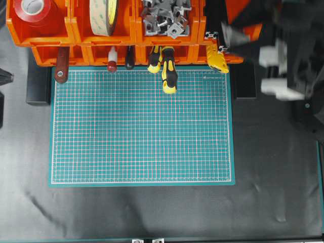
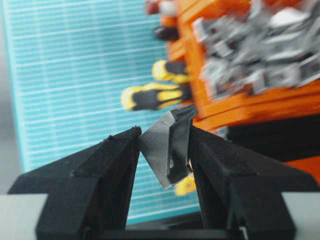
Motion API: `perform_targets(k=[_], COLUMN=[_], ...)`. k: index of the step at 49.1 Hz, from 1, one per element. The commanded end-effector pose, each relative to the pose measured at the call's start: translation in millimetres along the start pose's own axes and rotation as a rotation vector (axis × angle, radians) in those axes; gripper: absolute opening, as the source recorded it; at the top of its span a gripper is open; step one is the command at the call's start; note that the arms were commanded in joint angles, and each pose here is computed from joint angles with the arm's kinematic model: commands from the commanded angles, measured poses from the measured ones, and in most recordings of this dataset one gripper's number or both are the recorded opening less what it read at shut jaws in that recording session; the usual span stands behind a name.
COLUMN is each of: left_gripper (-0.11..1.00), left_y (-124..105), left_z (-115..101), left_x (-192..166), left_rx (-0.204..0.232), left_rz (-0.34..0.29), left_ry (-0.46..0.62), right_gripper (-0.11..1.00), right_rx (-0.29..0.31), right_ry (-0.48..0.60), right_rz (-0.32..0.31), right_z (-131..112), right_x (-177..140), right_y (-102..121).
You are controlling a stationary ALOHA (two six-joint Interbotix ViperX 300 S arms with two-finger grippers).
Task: Pick corner brachets from container rack with right arm.
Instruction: 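Lift the bracket out and swing the right arm over the mat, then hold the bracket above the green cutting mat with the right gripper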
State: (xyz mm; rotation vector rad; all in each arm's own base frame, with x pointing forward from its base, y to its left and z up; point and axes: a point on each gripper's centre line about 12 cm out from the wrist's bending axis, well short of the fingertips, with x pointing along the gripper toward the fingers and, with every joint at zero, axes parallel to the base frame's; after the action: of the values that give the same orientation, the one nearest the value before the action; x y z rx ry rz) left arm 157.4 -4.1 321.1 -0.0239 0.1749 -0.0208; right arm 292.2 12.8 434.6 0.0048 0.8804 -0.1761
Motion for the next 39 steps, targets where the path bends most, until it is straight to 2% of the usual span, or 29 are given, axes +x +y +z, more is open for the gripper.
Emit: perform_targets(k=[1,12,19,30,39], left_gripper=[0.0,0.0,0.0,0.0,0.0], left_y=[0,0,0,0,1], left_z=[13,11,12,13,14], left_x=[-2,-1,-1,-2,-2], left_rx=[0.0,0.0,0.0,-0.001,0.0], left_rz=[0.0,-0.002,0.0,0.001,0.006], left_ry=[-0.029,-0.028,-0.029,-0.034,-0.039], right_gripper=[0.32,0.31,0.32,0.31,0.31], right_rx=[0.017,0.01,0.005,-0.019,-0.034], right_ry=[-0.046,-0.022,-0.005,-0.059,-0.05], right_rz=[0.037,0.108,0.142,0.214,0.231], right_z=[-14,-56,-72,-73,-75], right_x=[7,54,82,129,169], right_y=[10,42,60,87,102])
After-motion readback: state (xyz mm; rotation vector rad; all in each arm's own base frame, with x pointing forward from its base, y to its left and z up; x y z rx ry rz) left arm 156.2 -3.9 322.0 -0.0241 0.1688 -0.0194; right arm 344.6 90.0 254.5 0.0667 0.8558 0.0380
